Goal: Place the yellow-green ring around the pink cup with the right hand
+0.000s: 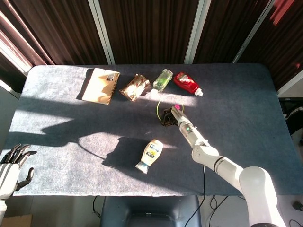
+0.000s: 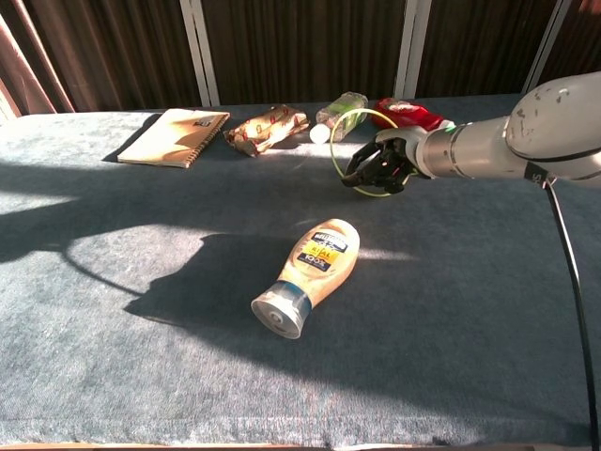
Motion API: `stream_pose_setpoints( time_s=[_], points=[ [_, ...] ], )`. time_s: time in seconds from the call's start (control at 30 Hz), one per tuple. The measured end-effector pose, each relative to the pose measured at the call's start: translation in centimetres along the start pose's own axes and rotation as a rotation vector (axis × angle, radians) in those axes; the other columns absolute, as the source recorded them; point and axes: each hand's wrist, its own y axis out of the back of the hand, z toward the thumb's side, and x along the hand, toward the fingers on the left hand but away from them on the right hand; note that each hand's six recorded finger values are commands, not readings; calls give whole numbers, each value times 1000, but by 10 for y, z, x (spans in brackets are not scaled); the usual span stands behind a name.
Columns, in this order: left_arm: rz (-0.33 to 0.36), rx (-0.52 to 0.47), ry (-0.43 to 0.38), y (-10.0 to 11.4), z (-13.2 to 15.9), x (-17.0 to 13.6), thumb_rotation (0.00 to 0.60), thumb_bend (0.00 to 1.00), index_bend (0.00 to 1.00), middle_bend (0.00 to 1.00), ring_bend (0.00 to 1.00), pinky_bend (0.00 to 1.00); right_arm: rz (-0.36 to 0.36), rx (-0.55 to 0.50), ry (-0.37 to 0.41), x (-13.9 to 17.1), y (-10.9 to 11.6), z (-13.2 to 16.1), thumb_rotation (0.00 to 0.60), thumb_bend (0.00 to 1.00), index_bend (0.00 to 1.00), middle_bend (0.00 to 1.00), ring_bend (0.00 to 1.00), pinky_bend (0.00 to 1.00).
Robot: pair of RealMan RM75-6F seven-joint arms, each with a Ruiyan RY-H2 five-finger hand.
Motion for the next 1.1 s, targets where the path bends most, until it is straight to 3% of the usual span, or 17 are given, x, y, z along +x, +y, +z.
stream_pose_setpoints(
  time_s=[0.83,1.1],
  points=[
    [4,1,6,1,0,-1,600,493,266,132,55,194,-10,15,34,6,5,-1,600,310,581,928,1000,1000],
    [3,7,4,0,0,-2,600,493,267,132,55,194,14,111,119,25,-3,13,600,288,568,928,1000,1000]
  ],
)
